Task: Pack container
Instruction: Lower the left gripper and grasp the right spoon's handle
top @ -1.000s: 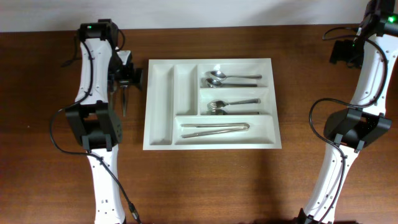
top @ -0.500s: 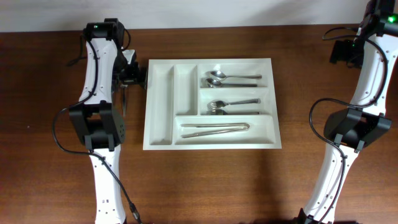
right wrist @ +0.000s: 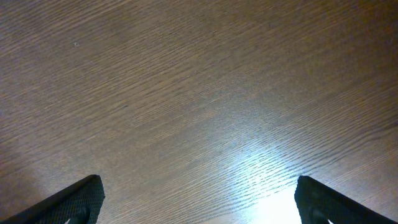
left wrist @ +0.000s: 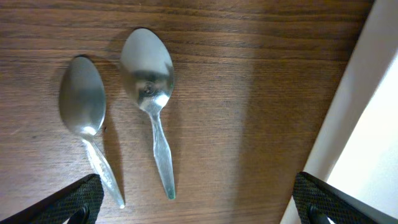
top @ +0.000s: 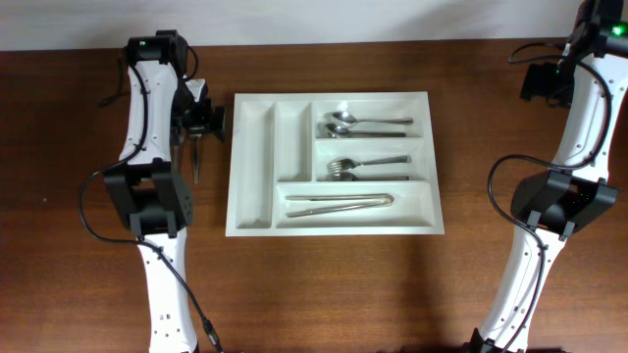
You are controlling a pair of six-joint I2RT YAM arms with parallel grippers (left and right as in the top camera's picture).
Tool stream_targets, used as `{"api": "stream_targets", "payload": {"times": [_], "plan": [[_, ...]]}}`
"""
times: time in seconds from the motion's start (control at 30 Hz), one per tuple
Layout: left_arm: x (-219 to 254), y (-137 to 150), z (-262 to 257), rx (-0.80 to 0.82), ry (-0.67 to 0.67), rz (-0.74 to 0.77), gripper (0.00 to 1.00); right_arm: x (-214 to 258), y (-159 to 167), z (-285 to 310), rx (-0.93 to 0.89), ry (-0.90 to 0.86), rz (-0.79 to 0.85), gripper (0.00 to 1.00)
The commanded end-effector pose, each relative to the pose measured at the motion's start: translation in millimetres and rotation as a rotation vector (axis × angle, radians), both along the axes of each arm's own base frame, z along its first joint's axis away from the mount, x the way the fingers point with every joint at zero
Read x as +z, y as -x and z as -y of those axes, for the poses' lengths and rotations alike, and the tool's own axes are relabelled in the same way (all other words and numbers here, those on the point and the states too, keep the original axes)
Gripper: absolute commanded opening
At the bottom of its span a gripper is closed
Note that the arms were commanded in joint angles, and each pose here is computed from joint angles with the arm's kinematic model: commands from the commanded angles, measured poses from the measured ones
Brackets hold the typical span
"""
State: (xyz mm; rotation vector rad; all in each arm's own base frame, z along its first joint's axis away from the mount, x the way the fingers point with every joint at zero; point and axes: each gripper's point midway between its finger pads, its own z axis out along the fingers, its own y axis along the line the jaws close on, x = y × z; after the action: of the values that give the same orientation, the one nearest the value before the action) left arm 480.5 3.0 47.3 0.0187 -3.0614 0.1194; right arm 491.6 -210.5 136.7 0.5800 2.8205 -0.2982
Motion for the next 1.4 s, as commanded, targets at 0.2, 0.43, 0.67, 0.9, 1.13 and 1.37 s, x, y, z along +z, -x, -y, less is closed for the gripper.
{"api": "stream_targets", "payload": {"times": [0.2, 0.43, 0.67, 0.9, 1.13, 1.37], "plan": [[-26, 4, -1, 0.014, 0.008, -0.057, 0.99, -3, 0, 1, -0.012, -0.003, -0.003, 0.98], [-29, 4, -1, -0.001, 0.01, -0.06, 0.99, -3, 0, 1, -0.012, -0.003, -0.003, 0.99], [-38, 7, -1, -0.001, 0.011, -0.084, 0.99, -3, 0, 1, -0.012, -0.003, -0.003, 0.99], [-39, 7, 0, -0.002, 0.011, -0.084, 0.99, -3, 0, 1, -0.012, -0.003, -0.003, 0.99], [-40, 5, 0, -0.001, 0.011, -0.078, 0.99, -3, 0, 1, -0.012, -0.003, -0.003, 0.99], [-40, 6, 0, -0.001, 0.011, -0.079, 0.99, -3, 0, 1, -0.012, -0.003, -0.003, 0.99]]}}
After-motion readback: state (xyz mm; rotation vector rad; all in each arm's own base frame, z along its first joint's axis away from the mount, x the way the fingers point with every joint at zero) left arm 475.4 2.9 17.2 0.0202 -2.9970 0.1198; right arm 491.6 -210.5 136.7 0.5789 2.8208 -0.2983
